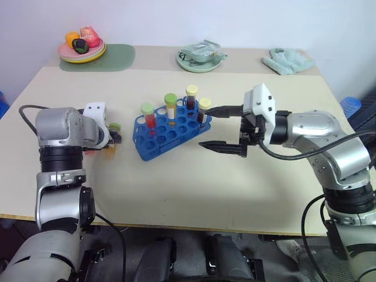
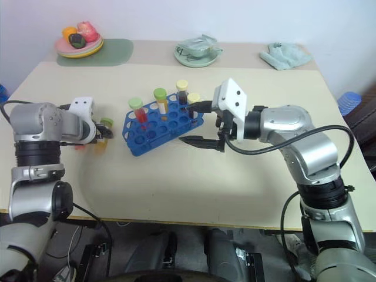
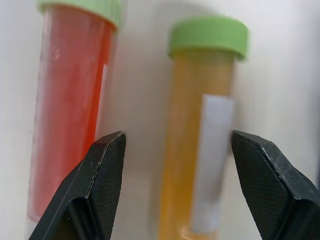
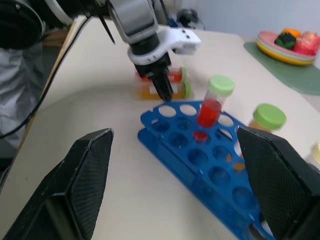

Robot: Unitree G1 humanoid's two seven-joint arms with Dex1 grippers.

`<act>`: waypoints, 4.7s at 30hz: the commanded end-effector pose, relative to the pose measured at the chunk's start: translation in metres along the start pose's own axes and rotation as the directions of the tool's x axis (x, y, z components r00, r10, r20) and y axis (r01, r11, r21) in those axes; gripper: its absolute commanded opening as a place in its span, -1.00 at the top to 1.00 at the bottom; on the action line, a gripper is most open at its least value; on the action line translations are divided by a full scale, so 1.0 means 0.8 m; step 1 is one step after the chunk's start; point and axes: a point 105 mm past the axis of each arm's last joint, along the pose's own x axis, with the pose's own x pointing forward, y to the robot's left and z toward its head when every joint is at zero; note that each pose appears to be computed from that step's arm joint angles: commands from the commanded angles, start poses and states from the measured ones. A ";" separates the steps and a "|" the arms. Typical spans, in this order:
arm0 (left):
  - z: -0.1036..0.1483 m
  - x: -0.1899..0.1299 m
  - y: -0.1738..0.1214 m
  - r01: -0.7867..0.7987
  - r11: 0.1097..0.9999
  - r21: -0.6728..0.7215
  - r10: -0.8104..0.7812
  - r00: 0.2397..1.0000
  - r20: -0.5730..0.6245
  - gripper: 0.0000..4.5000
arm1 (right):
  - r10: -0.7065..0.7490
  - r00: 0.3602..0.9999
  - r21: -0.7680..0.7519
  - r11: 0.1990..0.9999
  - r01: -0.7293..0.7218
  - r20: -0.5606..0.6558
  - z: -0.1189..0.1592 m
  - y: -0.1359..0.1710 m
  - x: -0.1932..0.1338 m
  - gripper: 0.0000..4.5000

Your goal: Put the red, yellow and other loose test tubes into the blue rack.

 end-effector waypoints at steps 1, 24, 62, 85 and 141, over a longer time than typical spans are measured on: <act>0.020 -0.002 -0.003 -0.012 1.000 -0.006 0.012 0.998 0.055 -0.49 | -0.007 0.999 -0.045 0.999 0.008 0.034 0.011 -0.001 0.004 -0.78; 0.024 -0.001 -0.007 -0.051 0.988 -0.146 0.043 0.997 -0.062 -0.13 | 0.003 0.999 -0.057 0.998 -0.001 0.035 0.013 0.000 0.006 -0.82; 0.047 -0.211 -0.055 0.502 0.754 0.423 -0.654 0.515 0.554 0.64 | -0.012 0.998 -0.030 0.999 0.014 0.060 0.015 -0.010 0.004 -0.82; 0.038 -0.104 -0.171 0.159 0.788 0.595 -0.608 0.049 0.792 0.64 | -0.168 0.986 -0.002 0.986 0.168 0.017 0.017 -0.009 -0.028 -0.82; -0.007 -0.088 -0.194 0.428 0.633 0.645 -0.690 -0.066 0.721 -0.60 | -0.239 0.971 0.025 0.971 0.239 -0.006 0.014 -0.006 -0.041 -0.82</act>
